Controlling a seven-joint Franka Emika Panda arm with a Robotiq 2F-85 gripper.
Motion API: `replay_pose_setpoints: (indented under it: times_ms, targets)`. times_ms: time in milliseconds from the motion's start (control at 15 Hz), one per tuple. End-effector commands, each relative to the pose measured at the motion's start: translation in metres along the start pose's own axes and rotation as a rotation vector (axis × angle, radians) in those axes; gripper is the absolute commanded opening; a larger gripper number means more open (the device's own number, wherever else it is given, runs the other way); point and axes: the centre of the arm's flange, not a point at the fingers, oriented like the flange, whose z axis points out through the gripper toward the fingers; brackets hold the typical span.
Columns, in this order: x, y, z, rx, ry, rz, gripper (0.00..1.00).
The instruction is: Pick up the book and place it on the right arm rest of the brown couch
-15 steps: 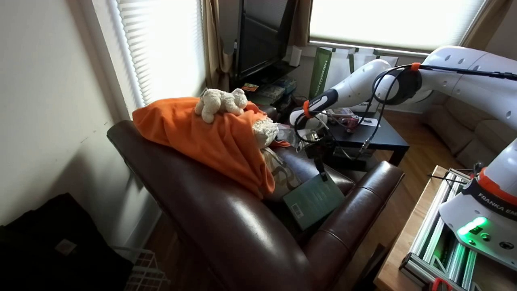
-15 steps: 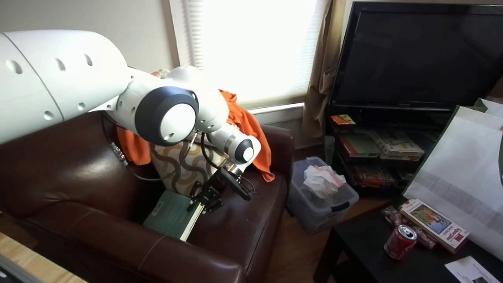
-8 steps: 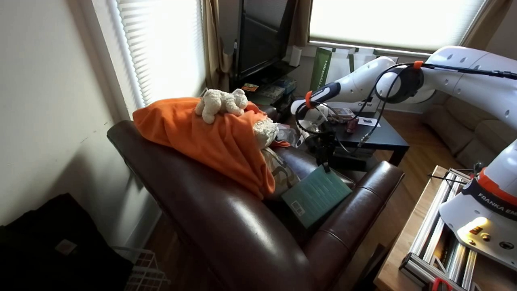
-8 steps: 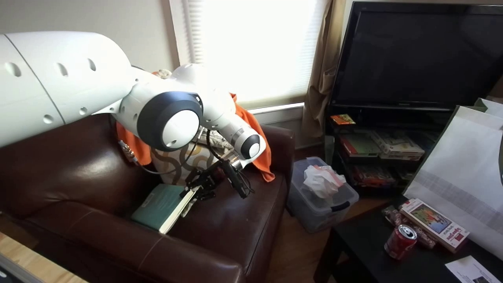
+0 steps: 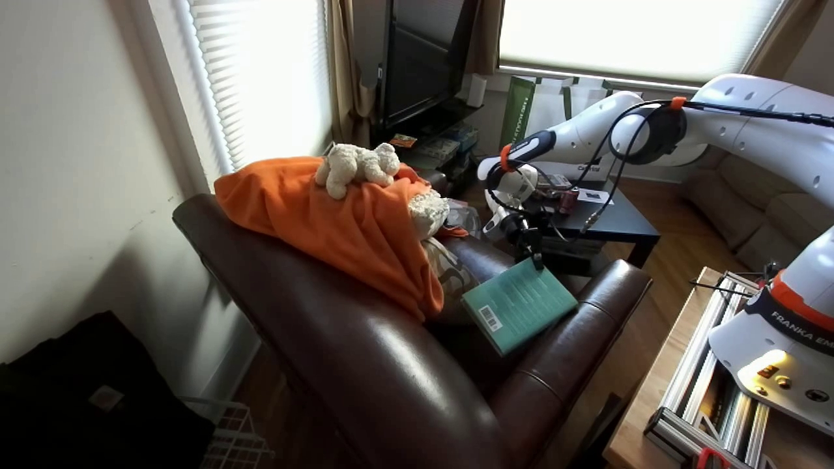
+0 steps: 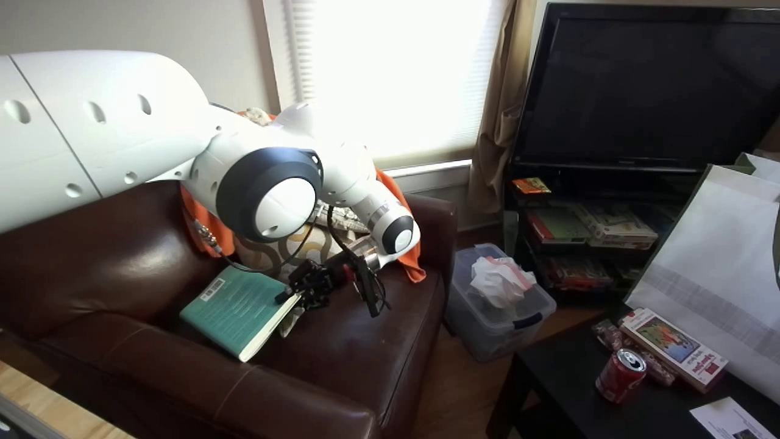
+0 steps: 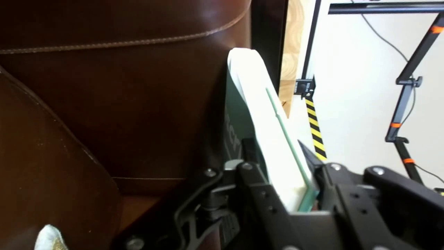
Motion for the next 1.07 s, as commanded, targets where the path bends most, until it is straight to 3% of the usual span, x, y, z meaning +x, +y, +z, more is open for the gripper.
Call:
replay_pose_setpoints:
  times_ms: [0,333,400,533,600,1000]
  targets:
    - [-0.029,-0.003,-0.032,0.119,0.065,-0.090,0.07]
    - [-0.021,-0.039,-0.051,0.164,0.089,-0.115,0.07]
    - [-0.037,-0.039,-0.031,0.127,0.086,-0.094,0.30]
    - [-0.029,-0.046,-0.037,0.116,0.081,-0.105,0.30]
    - [-0.026,-0.046,-0.037,0.113,0.076,-0.106,0.07]
    - [0.007,-0.037,0.001,0.117,-0.127,-0.108,0.07]
